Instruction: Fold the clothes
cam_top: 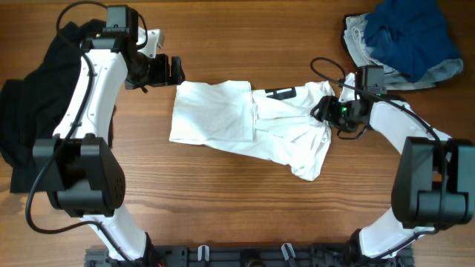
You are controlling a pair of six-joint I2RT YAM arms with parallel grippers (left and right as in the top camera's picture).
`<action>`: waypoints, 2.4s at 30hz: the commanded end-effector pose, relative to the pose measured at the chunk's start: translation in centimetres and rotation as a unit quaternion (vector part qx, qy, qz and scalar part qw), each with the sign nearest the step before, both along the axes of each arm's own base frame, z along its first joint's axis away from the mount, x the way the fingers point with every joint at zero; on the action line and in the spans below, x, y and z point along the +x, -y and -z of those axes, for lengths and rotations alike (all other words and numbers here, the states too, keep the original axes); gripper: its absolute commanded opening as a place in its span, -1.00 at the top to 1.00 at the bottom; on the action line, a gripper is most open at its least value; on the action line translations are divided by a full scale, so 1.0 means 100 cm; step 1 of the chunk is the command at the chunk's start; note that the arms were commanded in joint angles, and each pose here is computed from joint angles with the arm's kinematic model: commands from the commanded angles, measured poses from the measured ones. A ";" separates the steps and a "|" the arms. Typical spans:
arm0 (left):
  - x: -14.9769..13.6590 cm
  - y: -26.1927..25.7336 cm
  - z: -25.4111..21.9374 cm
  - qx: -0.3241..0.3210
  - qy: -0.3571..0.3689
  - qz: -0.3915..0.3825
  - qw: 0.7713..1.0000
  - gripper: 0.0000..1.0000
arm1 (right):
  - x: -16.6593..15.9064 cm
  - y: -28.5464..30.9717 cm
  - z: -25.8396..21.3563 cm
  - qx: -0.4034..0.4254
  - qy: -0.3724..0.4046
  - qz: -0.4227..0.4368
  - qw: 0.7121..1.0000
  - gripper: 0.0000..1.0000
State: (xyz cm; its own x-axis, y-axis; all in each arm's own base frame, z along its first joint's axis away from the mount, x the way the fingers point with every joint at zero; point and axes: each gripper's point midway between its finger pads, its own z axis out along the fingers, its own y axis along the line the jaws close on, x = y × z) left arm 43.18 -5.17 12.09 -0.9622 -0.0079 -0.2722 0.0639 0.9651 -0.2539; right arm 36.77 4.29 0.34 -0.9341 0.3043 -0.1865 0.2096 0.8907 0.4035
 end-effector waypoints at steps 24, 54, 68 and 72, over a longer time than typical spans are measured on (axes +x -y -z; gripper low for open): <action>0.007 -0.006 -0.013 0.012 0.025 -0.008 1.000 -1.00 | -0.017 0.057 -0.113 0.003 -0.028 -0.006 1.000 0.91; 0.019 -0.090 0.000 0.089 0.030 -0.096 0.991 -1.00 | -0.011 -0.214 -0.146 0.037 0.060 -0.185 0.980 0.92; 0.021 -0.086 0.046 0.079 -0.016 -0.089 0.993 -1.00 | -0.042 -0.288 -0.133 0.108 0.061 -0.298 0.947 0.17; 0.021 -0.086 0.049 0.077 -0.019 -0.089 0.993 -1.00 | -0.038 -0.275 -0.133 0.076 0.067 -0.290 0.952 0.15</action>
State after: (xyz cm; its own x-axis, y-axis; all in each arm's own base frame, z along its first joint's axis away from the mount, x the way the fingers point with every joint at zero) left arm 44.98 3.58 7.61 -0.9592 -0.1312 -0.2505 -0.1136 0.9900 -0.0833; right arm 32.44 32.08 12.62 -0.9380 -0.2091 -0.2763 -0.3317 0.7725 0.5414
